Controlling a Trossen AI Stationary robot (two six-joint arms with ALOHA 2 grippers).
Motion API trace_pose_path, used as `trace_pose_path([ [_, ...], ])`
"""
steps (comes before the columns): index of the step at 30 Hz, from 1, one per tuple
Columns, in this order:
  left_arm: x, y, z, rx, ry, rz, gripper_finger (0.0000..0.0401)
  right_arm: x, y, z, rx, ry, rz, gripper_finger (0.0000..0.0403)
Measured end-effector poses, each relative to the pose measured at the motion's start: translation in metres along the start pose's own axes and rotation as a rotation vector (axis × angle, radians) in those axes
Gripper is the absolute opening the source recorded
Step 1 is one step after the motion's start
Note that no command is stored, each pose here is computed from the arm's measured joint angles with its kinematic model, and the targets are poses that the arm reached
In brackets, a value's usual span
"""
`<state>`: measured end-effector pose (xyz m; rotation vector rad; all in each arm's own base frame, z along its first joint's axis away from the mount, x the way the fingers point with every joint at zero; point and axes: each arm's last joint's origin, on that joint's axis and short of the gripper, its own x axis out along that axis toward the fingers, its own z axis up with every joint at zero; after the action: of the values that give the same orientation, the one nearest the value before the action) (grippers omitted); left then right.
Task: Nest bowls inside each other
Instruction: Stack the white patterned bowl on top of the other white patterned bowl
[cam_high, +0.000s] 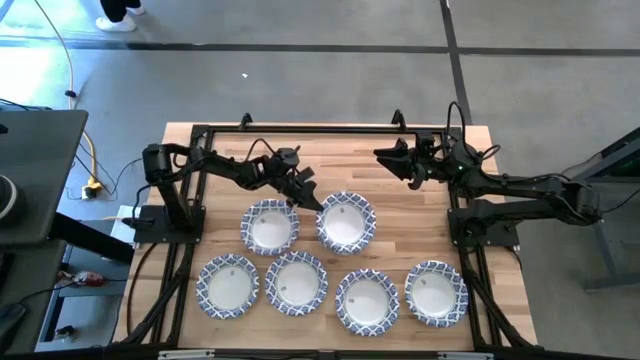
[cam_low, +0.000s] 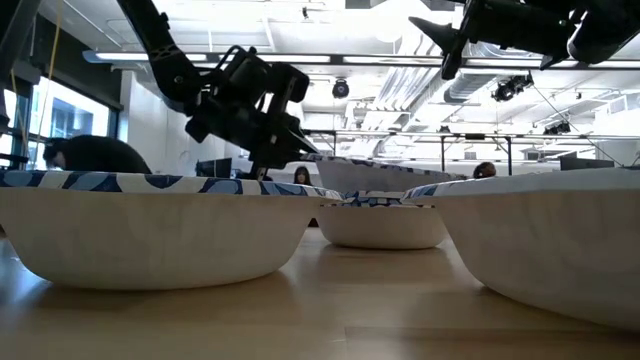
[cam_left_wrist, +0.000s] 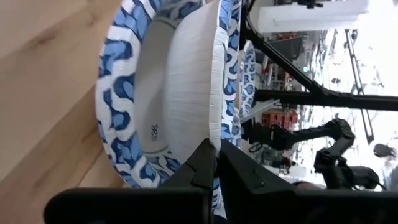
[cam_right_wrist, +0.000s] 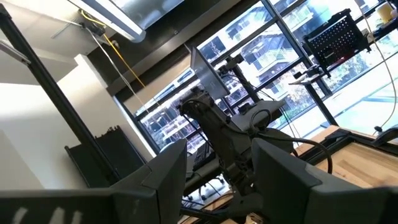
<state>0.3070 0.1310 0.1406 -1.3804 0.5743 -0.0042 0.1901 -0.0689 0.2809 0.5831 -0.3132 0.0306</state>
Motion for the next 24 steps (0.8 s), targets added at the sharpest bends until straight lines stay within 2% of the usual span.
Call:
trace_pose_path([
  [6,-0.0001,0.0011,0.0001,-0.007,-0.013,0.016,0.0007,0.0,0.0001,-0.0001,0.0,0.003,0.003,0.0172],
  [9,-0.0001,0.0014,0.0,-0.005,-0.012,0.018,0.0024,0.0,0.0002,-0.0003,0.0,0.008,0.008,0.0172],
  [13,-0.0001,0.0014,0.0,-0.006,-0.012,0.017,0.0067,0.0,0.0002,-0.0003,0.0,0.009,0.008,0.0172],
  [24,-0.0018,-0.0006,0.0034,0.018,-0.033,-0.003,0.0216,0.0,0.0006,-0.0008,0.0,0.024,0.025,0.0172],
])
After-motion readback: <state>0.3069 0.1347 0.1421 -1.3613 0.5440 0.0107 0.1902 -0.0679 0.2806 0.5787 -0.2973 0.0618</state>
